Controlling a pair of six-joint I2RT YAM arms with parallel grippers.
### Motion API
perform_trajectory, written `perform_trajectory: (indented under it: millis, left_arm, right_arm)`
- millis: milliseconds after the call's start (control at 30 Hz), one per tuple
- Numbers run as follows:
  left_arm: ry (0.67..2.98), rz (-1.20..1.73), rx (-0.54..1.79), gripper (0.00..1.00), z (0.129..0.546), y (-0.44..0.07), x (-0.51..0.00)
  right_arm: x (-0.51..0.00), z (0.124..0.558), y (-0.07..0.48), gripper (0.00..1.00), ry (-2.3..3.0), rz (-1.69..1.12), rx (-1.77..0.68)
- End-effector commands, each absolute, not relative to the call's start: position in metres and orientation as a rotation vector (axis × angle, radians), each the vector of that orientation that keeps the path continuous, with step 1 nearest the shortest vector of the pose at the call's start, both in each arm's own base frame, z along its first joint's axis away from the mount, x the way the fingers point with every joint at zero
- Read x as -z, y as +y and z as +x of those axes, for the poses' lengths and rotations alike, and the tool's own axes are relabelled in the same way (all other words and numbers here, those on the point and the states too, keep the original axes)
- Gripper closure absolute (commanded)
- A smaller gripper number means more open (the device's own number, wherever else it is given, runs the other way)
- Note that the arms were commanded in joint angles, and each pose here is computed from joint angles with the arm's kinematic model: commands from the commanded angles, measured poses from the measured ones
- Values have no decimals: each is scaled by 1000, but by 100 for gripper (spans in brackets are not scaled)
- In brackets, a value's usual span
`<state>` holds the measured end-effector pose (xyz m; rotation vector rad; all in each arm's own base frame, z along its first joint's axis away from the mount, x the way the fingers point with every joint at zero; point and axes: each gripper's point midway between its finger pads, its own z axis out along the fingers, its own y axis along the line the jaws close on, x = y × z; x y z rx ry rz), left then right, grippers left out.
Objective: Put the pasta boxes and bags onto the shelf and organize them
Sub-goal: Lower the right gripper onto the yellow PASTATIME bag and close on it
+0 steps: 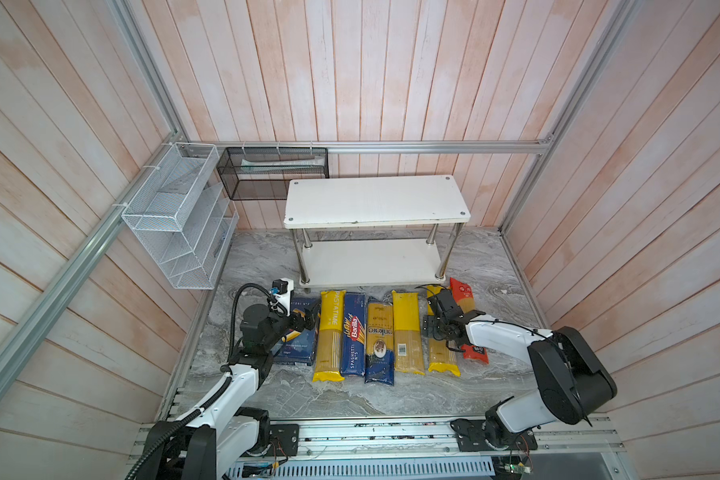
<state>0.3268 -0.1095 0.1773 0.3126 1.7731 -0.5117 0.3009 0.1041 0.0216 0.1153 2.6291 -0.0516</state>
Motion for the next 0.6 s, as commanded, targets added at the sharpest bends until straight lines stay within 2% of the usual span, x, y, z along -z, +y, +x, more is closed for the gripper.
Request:
perform_trajectory:
  millis: [0,100,567]
  left_arm:
    - [1744,335,512,0,326,-112,-184]
    - [1741,337,511,0,325,-112,-184]
    - [1742,337,510,0,325,-112,-184]
  right_arm:
    - [-11,285,102,19,2674,123,68]
    - [-15,282,102,26,2649,133,54]
    - [-24,277,101,46,2588,175,-9]
